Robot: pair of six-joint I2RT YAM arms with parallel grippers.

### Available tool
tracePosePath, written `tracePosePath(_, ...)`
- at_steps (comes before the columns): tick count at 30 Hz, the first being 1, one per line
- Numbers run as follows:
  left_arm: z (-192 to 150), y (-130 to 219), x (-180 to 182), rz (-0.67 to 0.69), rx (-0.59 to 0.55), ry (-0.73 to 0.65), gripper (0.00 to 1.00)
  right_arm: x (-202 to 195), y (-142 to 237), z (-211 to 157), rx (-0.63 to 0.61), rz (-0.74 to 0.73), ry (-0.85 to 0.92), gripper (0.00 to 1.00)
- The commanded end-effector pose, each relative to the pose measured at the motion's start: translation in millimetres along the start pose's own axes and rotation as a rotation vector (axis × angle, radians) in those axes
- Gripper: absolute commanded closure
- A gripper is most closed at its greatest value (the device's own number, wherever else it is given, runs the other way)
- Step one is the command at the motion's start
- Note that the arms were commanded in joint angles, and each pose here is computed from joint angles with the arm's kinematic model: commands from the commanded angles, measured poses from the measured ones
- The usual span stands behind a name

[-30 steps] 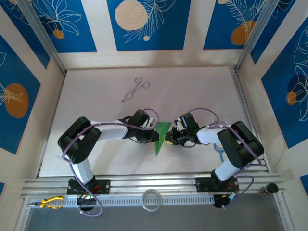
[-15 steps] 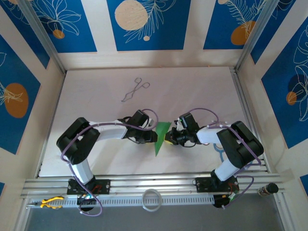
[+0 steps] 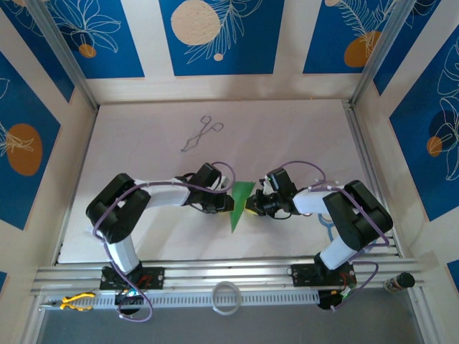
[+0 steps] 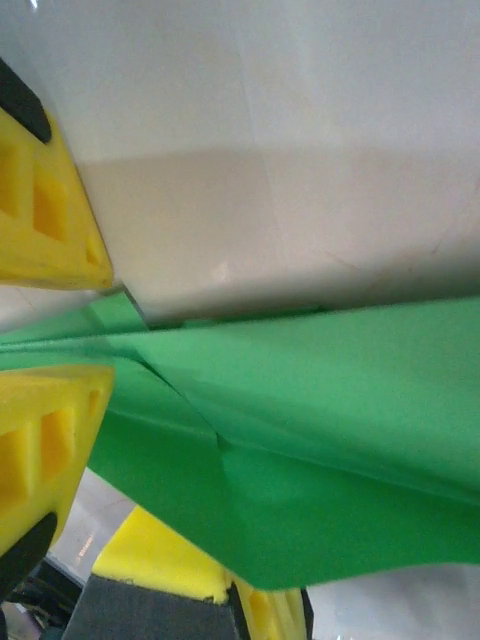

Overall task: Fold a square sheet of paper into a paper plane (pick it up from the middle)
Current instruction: Move a paper plane to the center of the table.

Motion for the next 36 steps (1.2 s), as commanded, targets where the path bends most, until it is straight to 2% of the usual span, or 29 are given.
tracePosePath(1,-2.5,-6.6,-13.4,-0.062,0.027,-0.012,0.75,5.9,-5.0,-0.1,0.018,0.017,0.005,0.89)
tracePosePath(20,-4.9,-5.4,-12.6,-0.062,0.032,-0.024,0.75,6.9,-5.7,-0.2,0.019,0.02,0.008,0.89)
tracePosePath(26,-7.4,-7.4,-18.1,-0.06,0.052,-0.056,0.79,6.7,-5.5,-0.6,0.018,0.021,0.007,0.89)
tracePosePath(36,-9.3,-13.5,-26.2,-0.082,0.084,-0.072,0.77,6.4,-5.6,-0.7,0.021,0.018,0.007,0.89)
Point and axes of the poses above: each hand's point on the last joint's axis, 136 mm out from that joint toward the fingers, its own y axis back along the fingers, its own x axis along the line the jaws close on, z = x × y, the point moved 1 cm from there along y, back along the fingers, and after that the axes turned 13 degrees about y, right-handed, at the moved point
